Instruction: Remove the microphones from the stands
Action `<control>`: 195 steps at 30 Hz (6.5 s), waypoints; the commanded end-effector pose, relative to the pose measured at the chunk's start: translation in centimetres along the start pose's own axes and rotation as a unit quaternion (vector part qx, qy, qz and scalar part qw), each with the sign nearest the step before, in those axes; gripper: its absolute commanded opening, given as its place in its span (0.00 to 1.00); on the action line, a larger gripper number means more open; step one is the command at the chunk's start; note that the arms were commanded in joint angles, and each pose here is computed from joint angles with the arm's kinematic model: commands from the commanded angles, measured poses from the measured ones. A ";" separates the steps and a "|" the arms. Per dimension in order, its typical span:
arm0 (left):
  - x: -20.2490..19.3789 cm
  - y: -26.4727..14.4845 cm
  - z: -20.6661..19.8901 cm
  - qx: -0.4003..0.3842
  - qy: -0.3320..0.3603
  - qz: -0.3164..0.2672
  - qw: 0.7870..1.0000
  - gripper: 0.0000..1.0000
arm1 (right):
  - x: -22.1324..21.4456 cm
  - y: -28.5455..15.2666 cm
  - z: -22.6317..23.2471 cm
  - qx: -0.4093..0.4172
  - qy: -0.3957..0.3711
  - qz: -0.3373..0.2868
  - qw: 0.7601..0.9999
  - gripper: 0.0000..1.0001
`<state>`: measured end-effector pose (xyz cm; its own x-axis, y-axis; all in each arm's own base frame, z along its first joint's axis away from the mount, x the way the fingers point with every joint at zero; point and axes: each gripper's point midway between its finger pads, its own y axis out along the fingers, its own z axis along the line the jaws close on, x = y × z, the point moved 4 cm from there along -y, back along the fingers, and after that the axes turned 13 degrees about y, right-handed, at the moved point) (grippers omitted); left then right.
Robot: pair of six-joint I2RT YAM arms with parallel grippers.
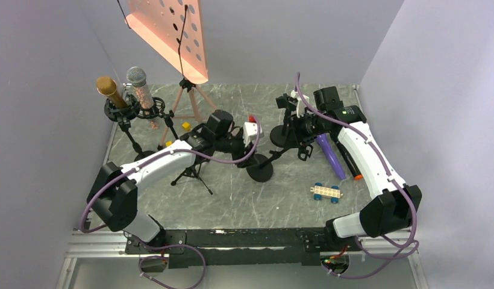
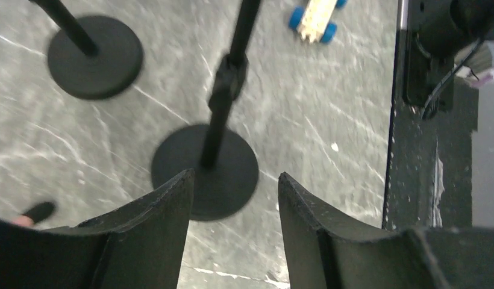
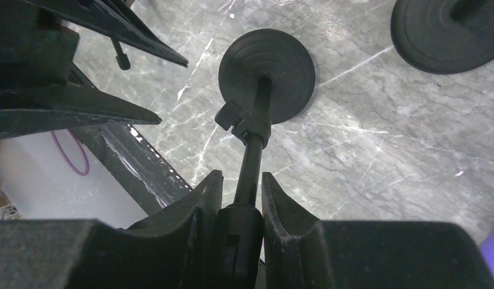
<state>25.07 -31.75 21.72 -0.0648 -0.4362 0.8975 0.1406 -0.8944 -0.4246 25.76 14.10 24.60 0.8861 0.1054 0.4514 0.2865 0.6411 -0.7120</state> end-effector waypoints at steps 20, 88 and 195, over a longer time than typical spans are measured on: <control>2.6 3.4 -0.5 0.083 0.362 -0.035 0.928 0.46 | -0.4 -1.5 1.6 0.018 -0.046 -0.035 0.998 0.00; 1.2 -0.9 -2.2 0.068 0.344 -0.074 0.933 0.78 | -0.9 -1.3 3.4 -0.008 -0.192 -0.080 0.978 0.00; 3.2 4.5 -1.0 -0.022 0.161 -0.048 0.985 0.00 | -0.9 -0.6 3.4 0.007 -0.156 -0.069 0.985 0.00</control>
<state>24.49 -35.93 19.71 -0.5587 -0.4382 0.7041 0.1832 -0.8932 -0.4106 23.38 15.26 24.86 0.7297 0.2578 0.6333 0.3771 0.6209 -0.6872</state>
